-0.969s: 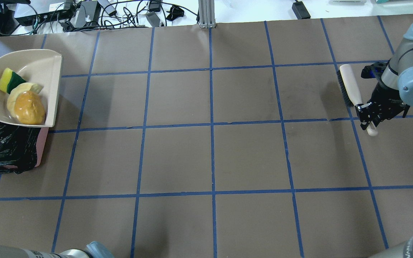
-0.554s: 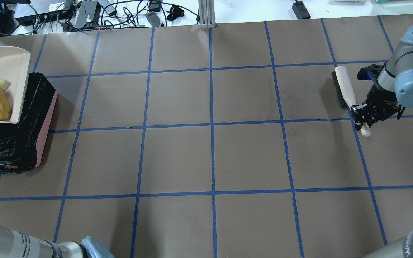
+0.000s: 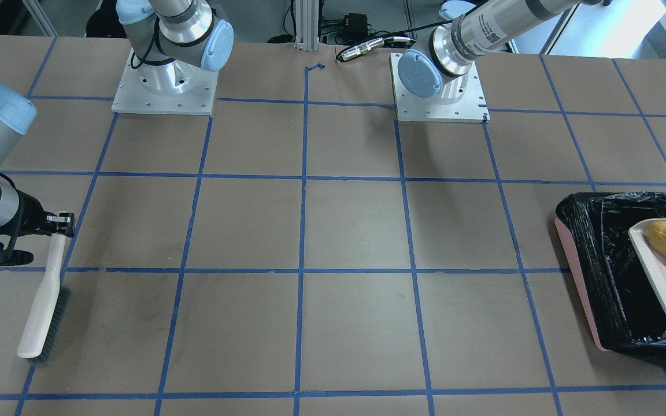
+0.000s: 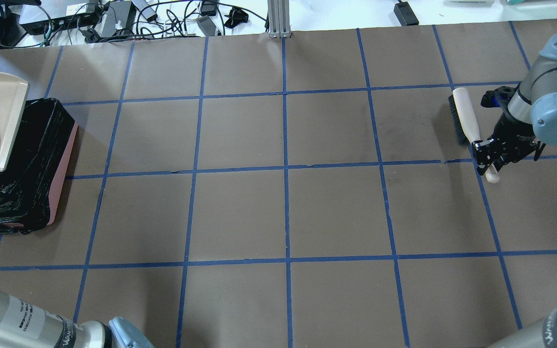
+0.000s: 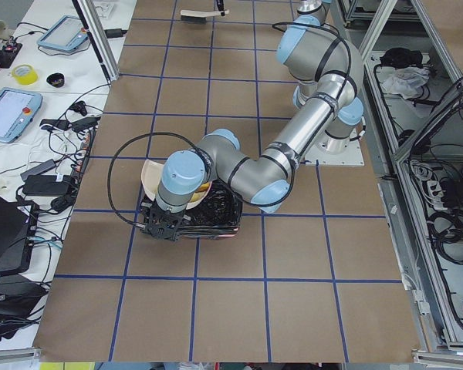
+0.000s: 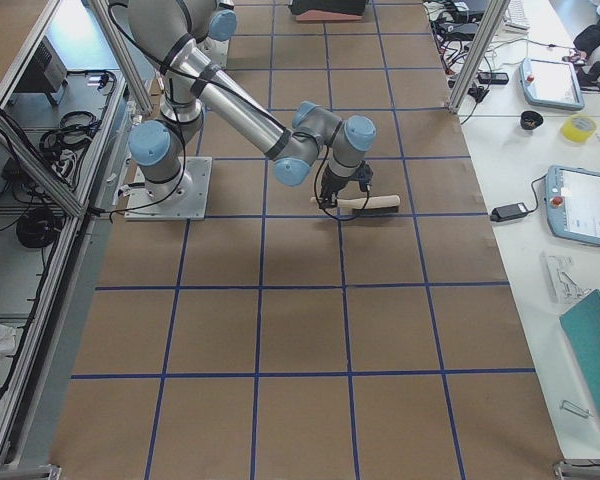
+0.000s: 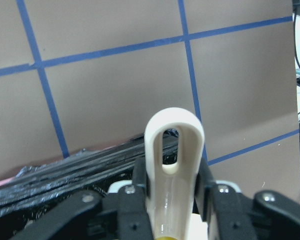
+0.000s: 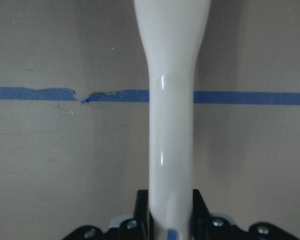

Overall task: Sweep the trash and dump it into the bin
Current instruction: 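Tilt the dustpan over the bin with the left gripper while the right drops the brush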

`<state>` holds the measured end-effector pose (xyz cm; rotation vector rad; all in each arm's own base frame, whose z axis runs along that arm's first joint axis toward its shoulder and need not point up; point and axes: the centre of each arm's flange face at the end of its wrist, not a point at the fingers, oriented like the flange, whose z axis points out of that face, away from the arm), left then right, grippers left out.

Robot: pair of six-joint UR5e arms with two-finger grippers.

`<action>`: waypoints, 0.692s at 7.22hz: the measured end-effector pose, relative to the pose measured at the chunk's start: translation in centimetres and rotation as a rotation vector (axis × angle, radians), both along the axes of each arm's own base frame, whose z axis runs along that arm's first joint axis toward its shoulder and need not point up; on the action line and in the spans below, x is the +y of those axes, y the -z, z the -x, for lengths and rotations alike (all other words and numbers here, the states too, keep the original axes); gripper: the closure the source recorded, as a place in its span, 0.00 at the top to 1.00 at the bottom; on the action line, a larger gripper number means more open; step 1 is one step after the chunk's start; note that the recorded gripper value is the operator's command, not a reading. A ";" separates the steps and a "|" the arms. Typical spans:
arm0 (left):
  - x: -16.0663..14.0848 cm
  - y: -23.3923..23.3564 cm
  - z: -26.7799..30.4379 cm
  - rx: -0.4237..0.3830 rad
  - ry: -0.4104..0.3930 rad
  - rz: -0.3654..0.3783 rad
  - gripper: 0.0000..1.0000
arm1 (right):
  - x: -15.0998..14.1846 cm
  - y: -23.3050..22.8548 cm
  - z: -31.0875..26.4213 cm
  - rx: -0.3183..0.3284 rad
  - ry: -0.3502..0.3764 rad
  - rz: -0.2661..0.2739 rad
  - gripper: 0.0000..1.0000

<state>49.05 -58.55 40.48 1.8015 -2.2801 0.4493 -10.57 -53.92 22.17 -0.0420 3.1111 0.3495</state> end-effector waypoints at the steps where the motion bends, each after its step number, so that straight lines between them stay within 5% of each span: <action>1: -0.6 0.3 -0.2 -0.043 0.072 0.054 0.00 | -0.1 0.2 0.1 0.000 -0.001 -0.002 0.71; 4: -0.8 -1.3 2.5 -0.140 0.306 0.179 0.00 | -1.5 -1.9 0.8 0.038 -0.005 0.060 1.00; 5: -0.4 -2.3 3.6 -0.182 0.375 0.209 0.00 | -2.6 -4.6 1.2 0.058 -0.013 0.109 1.00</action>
